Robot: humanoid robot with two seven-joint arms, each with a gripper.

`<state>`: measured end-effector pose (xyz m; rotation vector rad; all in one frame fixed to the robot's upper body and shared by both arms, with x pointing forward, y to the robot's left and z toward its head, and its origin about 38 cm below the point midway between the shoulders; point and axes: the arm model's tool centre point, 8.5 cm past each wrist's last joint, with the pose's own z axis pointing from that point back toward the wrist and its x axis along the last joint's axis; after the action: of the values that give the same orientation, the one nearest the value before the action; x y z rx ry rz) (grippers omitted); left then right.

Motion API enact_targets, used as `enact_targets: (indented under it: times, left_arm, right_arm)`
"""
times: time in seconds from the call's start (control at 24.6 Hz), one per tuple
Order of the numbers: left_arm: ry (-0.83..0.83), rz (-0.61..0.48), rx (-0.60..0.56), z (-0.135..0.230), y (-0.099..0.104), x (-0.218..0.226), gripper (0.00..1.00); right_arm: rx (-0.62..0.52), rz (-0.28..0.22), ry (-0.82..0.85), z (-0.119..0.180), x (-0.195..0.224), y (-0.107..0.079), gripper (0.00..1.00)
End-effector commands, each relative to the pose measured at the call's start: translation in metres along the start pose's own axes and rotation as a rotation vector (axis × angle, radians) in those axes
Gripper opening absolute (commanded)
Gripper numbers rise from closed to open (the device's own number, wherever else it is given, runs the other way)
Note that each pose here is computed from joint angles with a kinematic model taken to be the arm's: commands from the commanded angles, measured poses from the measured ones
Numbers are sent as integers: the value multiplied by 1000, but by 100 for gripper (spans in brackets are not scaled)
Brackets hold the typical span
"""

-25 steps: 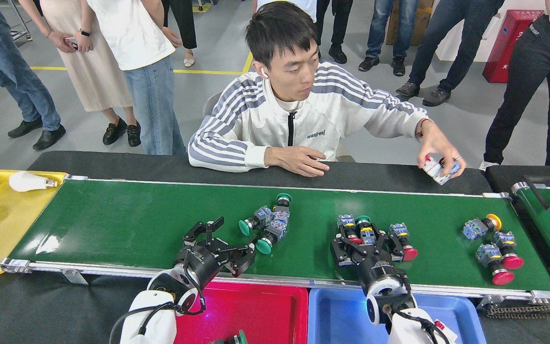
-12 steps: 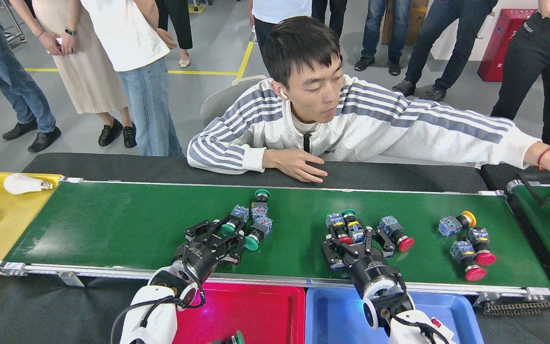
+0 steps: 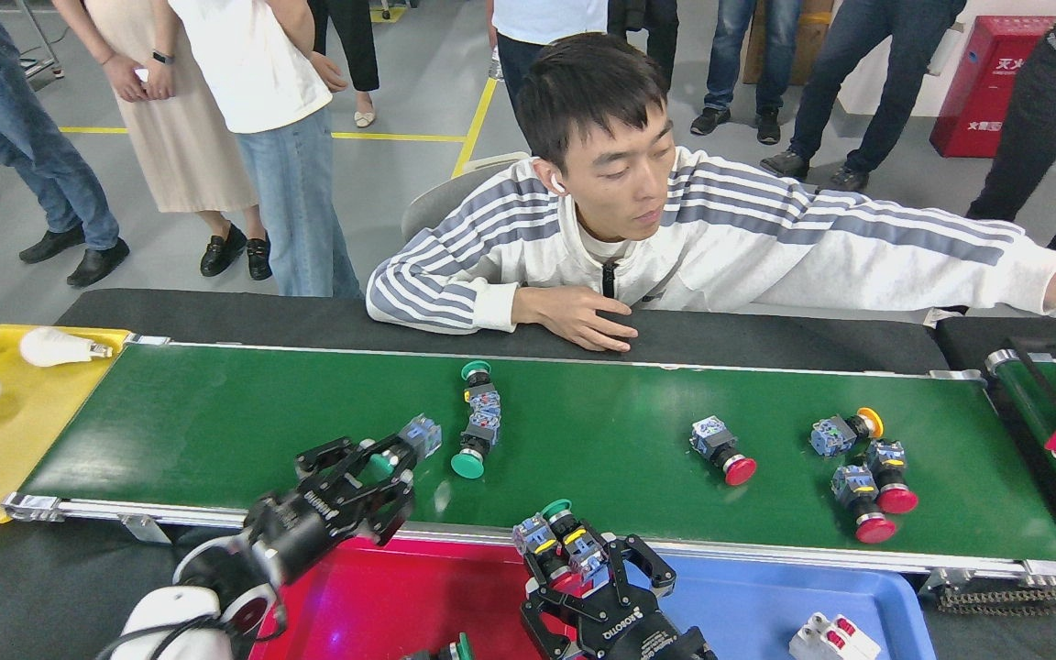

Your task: Pick switch part from conveyor to tray

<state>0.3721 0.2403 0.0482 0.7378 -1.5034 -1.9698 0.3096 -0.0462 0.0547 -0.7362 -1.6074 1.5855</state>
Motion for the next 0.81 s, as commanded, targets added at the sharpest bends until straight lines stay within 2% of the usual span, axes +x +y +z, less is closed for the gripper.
enact_targets:
  times: [0.0, 0.04, 0.16, 0.33, 0.41, 0.49, 0.65, 0.77]
  left_arm:
    - [-39, -16, 27, 10, 7, 17, 93]
    - [-49, -10, 28, 16, 3, 29, 99]
    - [-71, -1, 27, 25, -2, 49, 100]
    - [-31, 4, 73, 24, 9, 42, 100]
    - [212, 42, 82, 35, 7, 12, 100]
    - [399, 64, 78, 51, 2, -13, 100]
    - [454, 66, 99, 64, 8, -32, 100]
    - [444, 44, 96, 58, 16, -36, 100]
  right_arm:
    - [-40, 2, -11, 0, 4, -5, 100]
    - [-37, 1, -12, 0, 4, -4, 100]
    - [-32, -1, -24, -1, 9, -2, 100]
    - [-38, -2, -18, 0, 7, -4, 100]
    - [-54, -10, 3, 0, 2, -8, 100]
    - [-96, -5, 83, 7, -28, -19, 100]
    - [-140, -6, 307, 43, -97, -28, 100]
    - [-126, -6, 482, 87, -143, -20, 100]
